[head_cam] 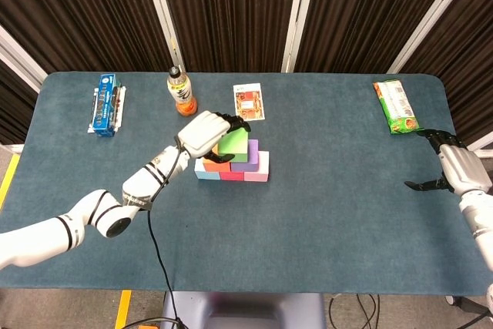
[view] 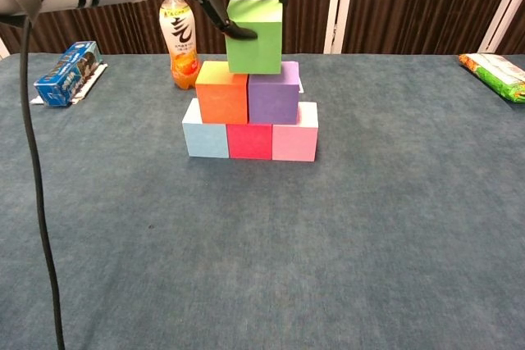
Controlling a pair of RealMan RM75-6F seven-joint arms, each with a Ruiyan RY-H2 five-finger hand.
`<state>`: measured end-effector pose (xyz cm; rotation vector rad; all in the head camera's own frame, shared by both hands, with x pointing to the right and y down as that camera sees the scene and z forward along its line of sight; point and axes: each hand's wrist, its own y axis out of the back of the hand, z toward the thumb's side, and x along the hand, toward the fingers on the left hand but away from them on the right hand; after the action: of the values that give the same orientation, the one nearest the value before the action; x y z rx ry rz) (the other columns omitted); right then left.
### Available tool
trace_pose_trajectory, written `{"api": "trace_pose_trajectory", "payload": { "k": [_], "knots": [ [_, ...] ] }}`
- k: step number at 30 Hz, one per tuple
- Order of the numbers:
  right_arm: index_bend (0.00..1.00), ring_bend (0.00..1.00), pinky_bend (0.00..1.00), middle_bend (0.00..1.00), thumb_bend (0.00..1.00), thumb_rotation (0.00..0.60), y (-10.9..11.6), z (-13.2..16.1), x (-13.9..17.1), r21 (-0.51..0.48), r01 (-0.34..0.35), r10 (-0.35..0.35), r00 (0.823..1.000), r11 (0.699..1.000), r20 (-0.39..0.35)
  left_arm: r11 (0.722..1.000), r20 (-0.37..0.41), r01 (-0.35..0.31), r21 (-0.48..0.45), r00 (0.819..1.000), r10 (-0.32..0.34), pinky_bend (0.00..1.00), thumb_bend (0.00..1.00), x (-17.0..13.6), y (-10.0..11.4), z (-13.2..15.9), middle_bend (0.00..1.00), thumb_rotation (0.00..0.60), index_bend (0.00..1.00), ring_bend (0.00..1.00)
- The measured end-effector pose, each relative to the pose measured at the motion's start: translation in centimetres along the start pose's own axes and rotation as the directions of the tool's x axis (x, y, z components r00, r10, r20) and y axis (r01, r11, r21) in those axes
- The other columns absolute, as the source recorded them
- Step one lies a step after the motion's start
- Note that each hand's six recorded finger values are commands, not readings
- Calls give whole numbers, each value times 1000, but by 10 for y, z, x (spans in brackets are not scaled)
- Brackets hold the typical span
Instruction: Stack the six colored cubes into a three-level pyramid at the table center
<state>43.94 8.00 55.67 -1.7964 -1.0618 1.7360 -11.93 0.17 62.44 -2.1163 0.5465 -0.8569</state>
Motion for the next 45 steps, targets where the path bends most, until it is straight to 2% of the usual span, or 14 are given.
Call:
{"api": "trace_pose_trajectory", "payload": {
  "k": [10, 35, 45],
  "knots": [
    [228, 0, 0, 186, 68, 600, 0, -5, -1, -4, -1, 1, 1000, 1000, 10, 999, -33, 26, -21, 999, -27, 414, 339, 3, -7, -5, 339, 600, 350, 344],
    [226, 0, 0, 186, 68, 600, 0, -6, -5, -4, -4, 4, 1000, 1000, 13, 999, -55, 21, -33, 998, -23, 408, 337, 0, -5, -10, 337, 600, 348, 344],
    [226, 0, 0, 186, 68, 600, 0, -7, -5, -6, -2, 2, 1000, 1000, 18, 999, -68, 35, -32, 997, -38, 404, 337, -1, -12, -14, 333, 600, 339, 343]
  ]
}}
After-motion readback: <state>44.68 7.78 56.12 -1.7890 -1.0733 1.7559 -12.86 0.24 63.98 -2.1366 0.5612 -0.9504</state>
